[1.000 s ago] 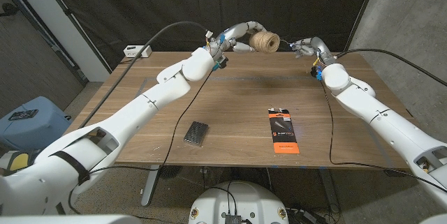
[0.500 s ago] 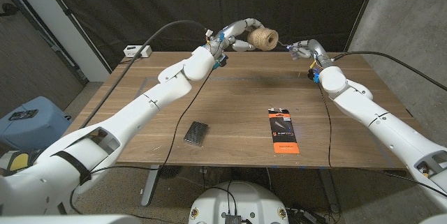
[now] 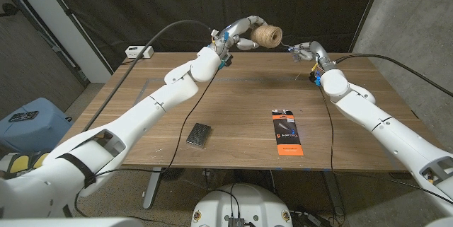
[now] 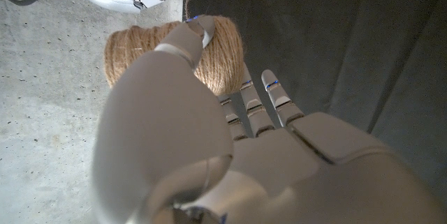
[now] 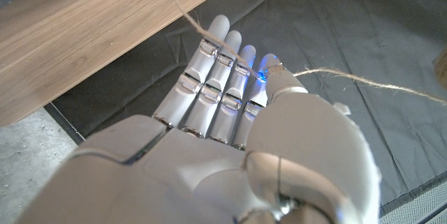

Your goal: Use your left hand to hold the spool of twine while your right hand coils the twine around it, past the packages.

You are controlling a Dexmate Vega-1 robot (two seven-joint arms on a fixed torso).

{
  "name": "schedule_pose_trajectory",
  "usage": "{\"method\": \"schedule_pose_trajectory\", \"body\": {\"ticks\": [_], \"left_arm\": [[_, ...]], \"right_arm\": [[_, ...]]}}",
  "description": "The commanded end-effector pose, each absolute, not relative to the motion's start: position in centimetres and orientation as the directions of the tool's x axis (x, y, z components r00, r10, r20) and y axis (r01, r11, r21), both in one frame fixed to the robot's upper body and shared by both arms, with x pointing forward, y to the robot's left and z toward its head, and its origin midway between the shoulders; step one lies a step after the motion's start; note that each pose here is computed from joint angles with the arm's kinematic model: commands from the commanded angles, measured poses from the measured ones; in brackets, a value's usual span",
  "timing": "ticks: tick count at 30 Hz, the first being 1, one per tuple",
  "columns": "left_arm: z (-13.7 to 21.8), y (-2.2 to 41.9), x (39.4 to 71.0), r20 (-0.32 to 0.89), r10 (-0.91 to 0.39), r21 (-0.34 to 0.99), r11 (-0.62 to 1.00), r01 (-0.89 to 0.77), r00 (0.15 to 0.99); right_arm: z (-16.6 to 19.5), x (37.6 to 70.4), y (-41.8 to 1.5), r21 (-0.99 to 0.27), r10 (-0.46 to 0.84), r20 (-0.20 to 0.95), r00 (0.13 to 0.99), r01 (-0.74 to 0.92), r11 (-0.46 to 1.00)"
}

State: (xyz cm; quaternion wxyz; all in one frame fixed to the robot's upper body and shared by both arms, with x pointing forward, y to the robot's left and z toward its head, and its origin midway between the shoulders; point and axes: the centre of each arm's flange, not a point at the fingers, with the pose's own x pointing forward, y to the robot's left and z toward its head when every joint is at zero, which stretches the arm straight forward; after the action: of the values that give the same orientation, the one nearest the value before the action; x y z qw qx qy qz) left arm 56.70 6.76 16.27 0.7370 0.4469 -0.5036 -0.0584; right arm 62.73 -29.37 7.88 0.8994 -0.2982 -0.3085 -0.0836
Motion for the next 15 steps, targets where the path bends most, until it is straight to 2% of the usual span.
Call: {"method": "schedule_pose_trajectory", "body": {"ticks": [1, 15], "left_arm": [[16.29, 6.27, 56.94, 0.693, -0.494, 0.711, 0.589, -0.383, 0.525], [16.01, 5.89, 57.10, 0.703, -0.439, 0.696, 0.586, -0.414, 0.560]], "right_arm": [[7.60, 62.49, -28.42, -0.480, 0.047, 0.606, 0.794, 0.318, 0.818], [7.36, 61.96, -27.50, -0.468, 0.049, 0.603, 0.796, 0.303, 0.830]]}}
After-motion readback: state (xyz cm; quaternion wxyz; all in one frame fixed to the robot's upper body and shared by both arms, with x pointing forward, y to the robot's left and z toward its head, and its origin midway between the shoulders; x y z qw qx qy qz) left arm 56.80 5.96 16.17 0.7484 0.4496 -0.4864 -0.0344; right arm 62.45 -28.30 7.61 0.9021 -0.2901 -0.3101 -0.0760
